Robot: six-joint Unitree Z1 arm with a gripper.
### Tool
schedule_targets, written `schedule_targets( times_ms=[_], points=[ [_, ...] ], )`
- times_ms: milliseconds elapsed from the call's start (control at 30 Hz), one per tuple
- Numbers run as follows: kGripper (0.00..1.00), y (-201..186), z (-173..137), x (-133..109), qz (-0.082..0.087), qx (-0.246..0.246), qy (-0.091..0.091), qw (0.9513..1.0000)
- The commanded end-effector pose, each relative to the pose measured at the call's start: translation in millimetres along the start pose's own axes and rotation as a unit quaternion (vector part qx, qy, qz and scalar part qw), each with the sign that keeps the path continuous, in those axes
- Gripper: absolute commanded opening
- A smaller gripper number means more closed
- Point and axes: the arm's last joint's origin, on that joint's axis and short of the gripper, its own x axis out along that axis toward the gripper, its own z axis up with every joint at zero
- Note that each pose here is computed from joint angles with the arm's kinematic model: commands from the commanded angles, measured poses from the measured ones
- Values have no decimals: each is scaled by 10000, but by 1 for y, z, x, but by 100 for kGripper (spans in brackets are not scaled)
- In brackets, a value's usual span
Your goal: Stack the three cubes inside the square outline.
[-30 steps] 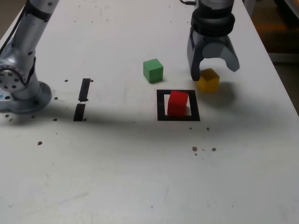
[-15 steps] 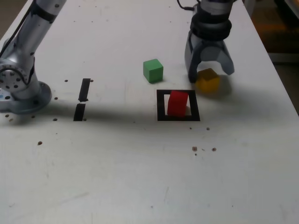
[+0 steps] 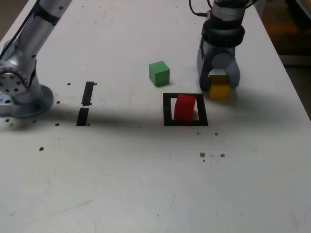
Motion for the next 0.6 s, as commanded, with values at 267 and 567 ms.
schedule_targets(
  times_ms=[267, 567],
  points=[
    [12, -17, -9, -39, 65, 501, -270, 9984],
    [12, -46, -35, -92, 134, 961, -314, 9948]
  ],
)
